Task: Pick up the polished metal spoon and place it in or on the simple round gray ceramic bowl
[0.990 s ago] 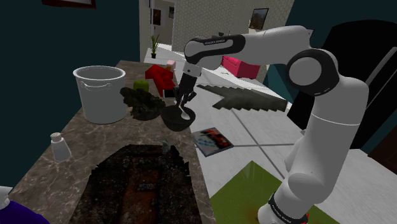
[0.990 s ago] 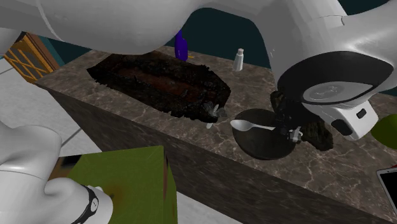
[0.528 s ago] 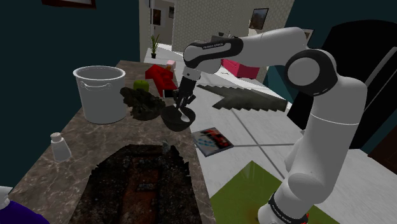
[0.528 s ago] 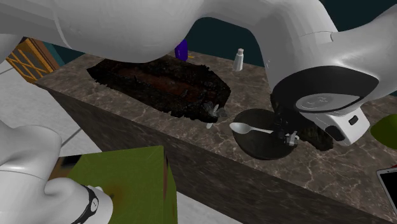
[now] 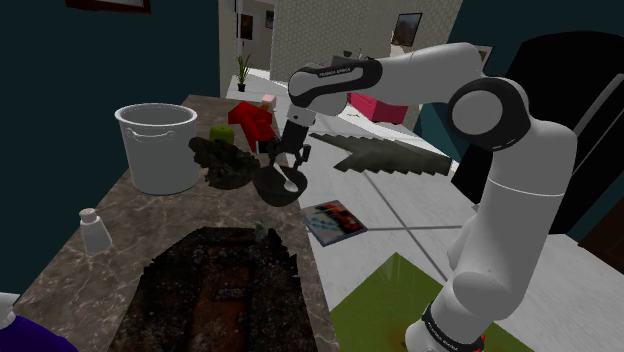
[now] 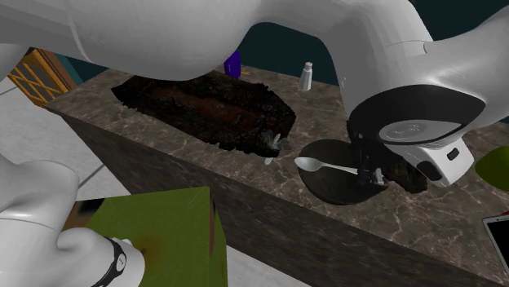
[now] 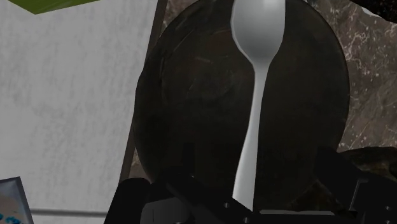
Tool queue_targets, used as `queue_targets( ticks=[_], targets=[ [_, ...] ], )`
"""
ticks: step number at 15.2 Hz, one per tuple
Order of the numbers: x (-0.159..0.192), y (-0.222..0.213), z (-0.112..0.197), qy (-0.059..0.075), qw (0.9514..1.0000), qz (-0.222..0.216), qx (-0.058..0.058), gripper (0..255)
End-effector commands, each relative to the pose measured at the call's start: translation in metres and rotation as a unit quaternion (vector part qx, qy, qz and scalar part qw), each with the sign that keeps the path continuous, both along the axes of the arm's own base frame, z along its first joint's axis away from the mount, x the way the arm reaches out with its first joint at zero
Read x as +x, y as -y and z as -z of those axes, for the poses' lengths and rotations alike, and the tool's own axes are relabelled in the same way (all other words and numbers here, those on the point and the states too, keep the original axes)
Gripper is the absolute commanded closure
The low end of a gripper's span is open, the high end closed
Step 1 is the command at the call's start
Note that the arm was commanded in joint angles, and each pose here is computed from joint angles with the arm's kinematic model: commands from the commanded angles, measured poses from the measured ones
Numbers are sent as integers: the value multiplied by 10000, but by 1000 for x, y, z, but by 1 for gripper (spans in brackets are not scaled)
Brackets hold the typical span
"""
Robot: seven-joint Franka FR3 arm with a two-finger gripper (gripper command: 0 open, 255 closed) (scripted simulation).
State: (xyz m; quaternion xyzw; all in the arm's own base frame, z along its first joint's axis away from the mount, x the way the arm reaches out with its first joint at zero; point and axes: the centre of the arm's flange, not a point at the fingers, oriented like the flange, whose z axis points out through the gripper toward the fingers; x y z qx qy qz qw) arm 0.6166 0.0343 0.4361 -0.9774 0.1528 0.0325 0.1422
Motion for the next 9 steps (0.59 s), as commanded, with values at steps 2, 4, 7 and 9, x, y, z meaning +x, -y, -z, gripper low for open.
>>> queue_targets(
  ticks=[2,4,7,9],
  targets=[
    [0,4,-13,0,10000,0,0,0],
    [1,11,-38,0,10000,0,0,0],
    [1,14,-48,0,10000,0,0,0],
    [1,14,-48,0,10000,0,0,0]
  ],
)
